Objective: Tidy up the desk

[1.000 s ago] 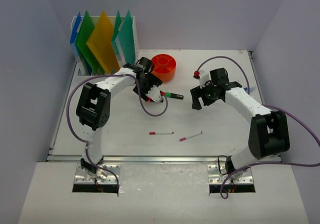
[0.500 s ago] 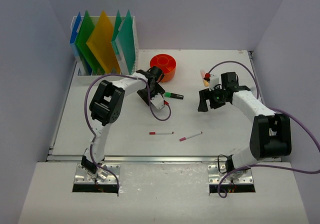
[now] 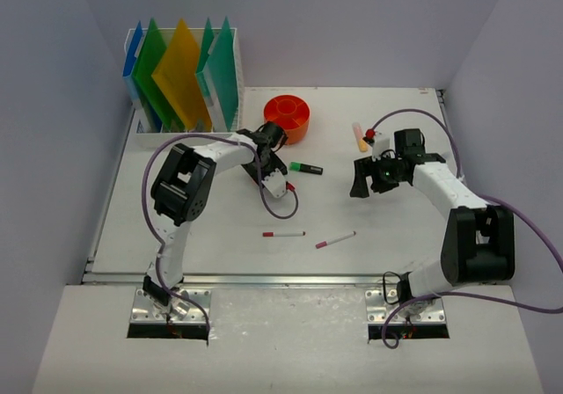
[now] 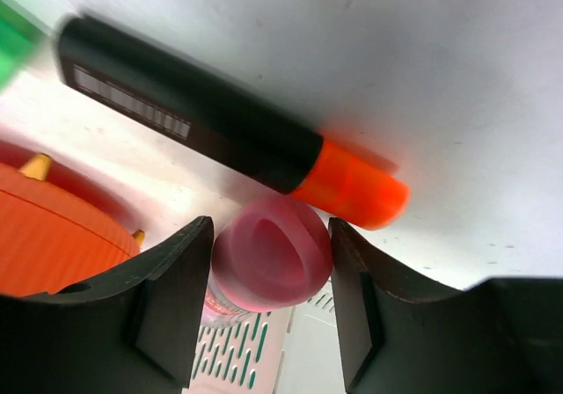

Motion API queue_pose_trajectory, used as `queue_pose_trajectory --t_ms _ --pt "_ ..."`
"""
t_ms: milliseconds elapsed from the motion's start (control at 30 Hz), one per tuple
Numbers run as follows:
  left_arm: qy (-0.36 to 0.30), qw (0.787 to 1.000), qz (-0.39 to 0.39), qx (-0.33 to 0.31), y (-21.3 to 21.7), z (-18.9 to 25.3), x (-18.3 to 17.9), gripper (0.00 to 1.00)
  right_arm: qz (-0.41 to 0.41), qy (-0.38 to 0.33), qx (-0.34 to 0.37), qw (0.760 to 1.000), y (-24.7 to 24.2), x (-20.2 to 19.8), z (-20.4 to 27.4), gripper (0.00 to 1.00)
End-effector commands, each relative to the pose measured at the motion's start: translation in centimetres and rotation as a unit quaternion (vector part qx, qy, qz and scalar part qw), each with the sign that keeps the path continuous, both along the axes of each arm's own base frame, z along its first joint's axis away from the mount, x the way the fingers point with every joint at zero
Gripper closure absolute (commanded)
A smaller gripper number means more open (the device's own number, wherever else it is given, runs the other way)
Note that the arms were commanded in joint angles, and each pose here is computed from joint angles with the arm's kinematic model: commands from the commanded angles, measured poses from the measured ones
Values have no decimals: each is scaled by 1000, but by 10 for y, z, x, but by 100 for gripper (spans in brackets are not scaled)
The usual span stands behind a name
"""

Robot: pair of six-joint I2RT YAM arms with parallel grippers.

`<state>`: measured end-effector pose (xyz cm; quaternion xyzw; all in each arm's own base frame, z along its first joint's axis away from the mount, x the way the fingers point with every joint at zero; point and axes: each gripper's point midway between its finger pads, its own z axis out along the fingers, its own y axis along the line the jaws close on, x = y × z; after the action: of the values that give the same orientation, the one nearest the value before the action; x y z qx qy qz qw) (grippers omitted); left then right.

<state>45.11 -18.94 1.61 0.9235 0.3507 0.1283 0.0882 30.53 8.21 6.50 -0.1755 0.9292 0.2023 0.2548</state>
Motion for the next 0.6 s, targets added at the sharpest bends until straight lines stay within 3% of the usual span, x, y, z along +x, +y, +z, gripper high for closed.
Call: queue_pose_trajectory --t_ms 0,133,200,333,433,567 --pt "-35 986 -154 -56 -47 77 -19 91 0 -29 24 999 7 9 27 21" --pt "-21 981 -148 -125 -59 110 -45 93 -3 -27 33 999 10 9 33 21" --pt "-23 979 -131 -158 -60 128 -54 100 -4 -27 36 999 10 9 35 21" --pt "9 972 -102 -211 -63 143 -79 100 -6 -26 43 999 12 10 39 21" --pt "53 956 -43 -285 -73 164 -97 100 -8 -23 49 998 14 11 42 21" --pt "120 917 42 -379 -95 196 -103 100 -8 -24 51 998 15 11 44 21"
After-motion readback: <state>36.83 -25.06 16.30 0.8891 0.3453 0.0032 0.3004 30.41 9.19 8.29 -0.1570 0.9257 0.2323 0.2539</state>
